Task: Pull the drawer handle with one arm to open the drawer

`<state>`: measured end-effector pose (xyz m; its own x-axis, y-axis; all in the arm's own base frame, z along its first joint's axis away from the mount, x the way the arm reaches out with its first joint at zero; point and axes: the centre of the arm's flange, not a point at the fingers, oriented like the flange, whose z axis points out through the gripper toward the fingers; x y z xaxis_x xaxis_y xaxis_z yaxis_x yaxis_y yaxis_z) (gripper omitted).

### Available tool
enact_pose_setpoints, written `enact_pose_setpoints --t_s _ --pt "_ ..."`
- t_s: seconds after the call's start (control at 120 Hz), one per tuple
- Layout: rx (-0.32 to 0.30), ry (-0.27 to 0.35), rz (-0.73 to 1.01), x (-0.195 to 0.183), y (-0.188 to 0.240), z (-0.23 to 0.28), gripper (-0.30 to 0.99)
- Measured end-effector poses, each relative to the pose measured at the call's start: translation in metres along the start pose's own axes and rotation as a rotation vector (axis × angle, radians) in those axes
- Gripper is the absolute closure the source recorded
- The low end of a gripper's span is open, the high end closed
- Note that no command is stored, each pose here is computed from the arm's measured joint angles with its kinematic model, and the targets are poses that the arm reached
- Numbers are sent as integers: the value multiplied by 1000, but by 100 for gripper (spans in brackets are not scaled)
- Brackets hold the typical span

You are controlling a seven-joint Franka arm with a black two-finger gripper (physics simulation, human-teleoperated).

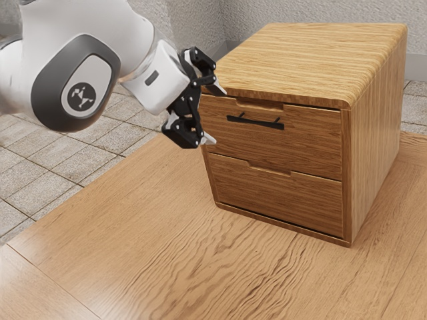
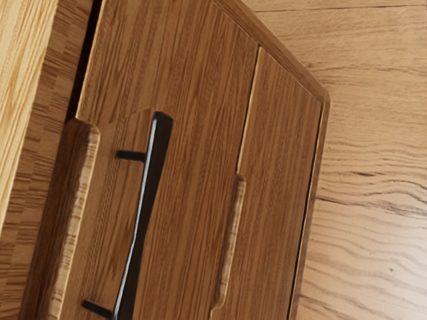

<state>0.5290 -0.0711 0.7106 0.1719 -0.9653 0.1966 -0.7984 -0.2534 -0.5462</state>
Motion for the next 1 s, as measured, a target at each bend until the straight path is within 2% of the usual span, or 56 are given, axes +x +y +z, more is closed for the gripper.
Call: enact_pose_setpoints --t_s 0.117,0.325,0.475,0.567,0.833,1.0 --pt "-1 15 67 14 2 17 4" --pt "25 42 172 37 6 24 16" --pt "64 43 194 30 1 18 22" --pt "74 26 183 13 -8 22 24" --pt "46 22 209 6 -14 62 26" --pt "57 30 223 6 -20 75 26"
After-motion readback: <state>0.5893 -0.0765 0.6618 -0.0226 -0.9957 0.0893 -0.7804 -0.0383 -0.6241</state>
